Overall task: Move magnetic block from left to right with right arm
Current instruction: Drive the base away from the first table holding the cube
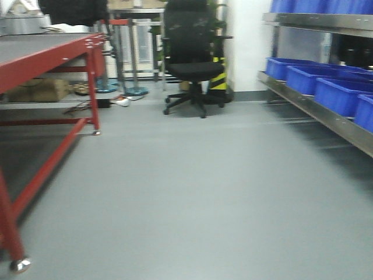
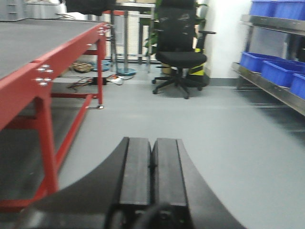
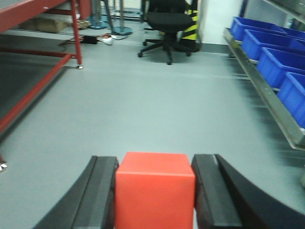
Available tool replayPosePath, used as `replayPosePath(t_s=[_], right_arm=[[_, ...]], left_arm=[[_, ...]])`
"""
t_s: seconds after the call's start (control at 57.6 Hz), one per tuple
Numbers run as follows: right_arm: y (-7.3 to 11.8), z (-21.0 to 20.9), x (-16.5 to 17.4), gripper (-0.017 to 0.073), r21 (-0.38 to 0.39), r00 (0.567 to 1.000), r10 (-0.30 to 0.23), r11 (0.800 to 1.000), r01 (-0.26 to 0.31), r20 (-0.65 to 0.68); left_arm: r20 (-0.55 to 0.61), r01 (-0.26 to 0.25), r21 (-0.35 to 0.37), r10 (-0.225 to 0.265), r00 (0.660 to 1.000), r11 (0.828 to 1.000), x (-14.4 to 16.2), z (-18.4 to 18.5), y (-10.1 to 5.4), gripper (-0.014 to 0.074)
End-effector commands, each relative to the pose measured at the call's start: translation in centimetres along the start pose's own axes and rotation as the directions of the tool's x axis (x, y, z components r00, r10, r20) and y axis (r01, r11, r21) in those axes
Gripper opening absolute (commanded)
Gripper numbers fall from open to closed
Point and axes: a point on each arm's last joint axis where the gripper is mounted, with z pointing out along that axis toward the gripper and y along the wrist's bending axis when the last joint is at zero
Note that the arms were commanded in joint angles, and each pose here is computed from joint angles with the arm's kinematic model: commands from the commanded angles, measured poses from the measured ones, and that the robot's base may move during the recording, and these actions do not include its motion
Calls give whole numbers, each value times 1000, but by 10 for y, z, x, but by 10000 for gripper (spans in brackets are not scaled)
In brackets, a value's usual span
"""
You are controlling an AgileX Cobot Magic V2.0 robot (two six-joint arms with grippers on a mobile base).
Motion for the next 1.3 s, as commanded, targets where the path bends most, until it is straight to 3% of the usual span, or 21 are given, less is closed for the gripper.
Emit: replayPosePath(t_s=[0.0,1.284], right_arm=[[0,-2,-15,195,-3,995,-13,1000,14,103],[0,-2,-15,195,-3,995,-13,1000,14,101]], left_arm=[[87,11,-6,-10,996,1000,-6,-1,1,-126],[87,11,-6,-10,996,1000,-6,-1,1,-126]])
